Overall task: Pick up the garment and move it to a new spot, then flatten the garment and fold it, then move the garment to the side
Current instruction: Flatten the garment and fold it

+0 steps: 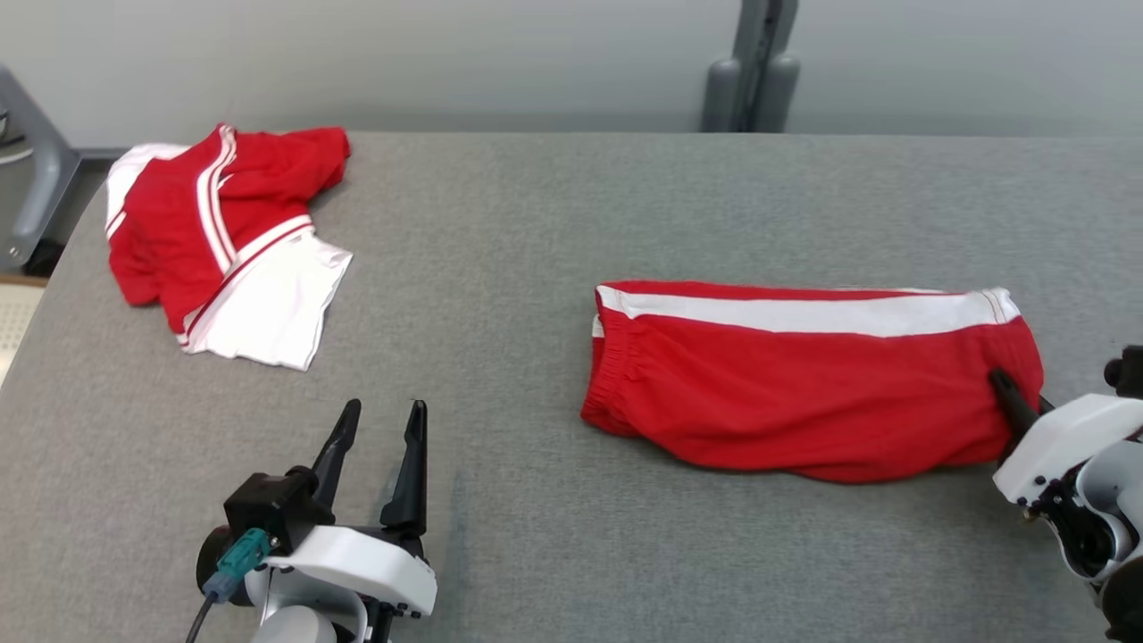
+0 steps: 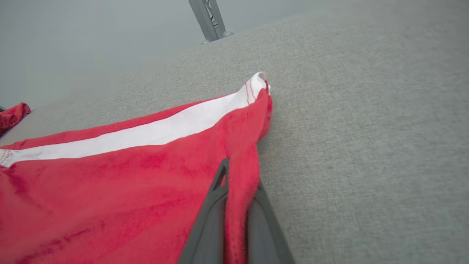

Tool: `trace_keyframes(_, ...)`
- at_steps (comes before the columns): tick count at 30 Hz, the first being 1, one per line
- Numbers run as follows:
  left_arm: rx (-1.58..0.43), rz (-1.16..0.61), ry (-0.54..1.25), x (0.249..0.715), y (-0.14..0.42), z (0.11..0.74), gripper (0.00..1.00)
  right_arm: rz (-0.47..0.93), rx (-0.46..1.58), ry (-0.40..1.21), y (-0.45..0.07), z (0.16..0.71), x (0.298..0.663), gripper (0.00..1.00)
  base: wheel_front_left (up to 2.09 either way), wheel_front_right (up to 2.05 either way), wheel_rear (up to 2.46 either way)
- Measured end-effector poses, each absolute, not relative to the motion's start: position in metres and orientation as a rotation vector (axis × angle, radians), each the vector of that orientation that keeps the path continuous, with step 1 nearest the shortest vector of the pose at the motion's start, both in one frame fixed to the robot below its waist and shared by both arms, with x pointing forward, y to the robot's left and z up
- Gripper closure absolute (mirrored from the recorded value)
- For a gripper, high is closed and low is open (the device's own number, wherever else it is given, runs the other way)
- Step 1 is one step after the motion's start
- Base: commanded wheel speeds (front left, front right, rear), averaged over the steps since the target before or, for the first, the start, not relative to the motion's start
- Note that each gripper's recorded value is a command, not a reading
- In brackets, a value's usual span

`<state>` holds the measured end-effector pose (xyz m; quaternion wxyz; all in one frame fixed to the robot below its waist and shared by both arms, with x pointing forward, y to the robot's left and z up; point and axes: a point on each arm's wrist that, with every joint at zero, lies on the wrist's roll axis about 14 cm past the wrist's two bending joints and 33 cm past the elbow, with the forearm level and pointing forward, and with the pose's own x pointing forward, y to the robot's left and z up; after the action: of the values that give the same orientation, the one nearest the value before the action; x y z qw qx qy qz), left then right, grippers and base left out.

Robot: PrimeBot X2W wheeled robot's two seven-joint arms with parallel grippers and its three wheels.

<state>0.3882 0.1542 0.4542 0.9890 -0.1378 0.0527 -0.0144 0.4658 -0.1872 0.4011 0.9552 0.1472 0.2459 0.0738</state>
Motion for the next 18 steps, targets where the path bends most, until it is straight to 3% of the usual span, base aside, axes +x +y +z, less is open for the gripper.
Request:
trace_keyframes(10,-0.276,-0.093,0.110,0.389,0.134,0.458,0.00,0.064,0.341,0.460,-0.216,0.408,0.452,1.00,0.00,0.00,0.00)
trace_keyframes(18,-0.279,-0.066,0.116,0.386,0.143,0.456,0.00,0.109,0.379,0.411,-0.193,0.424,0.476,1.00,0.00,0.00,0.00)
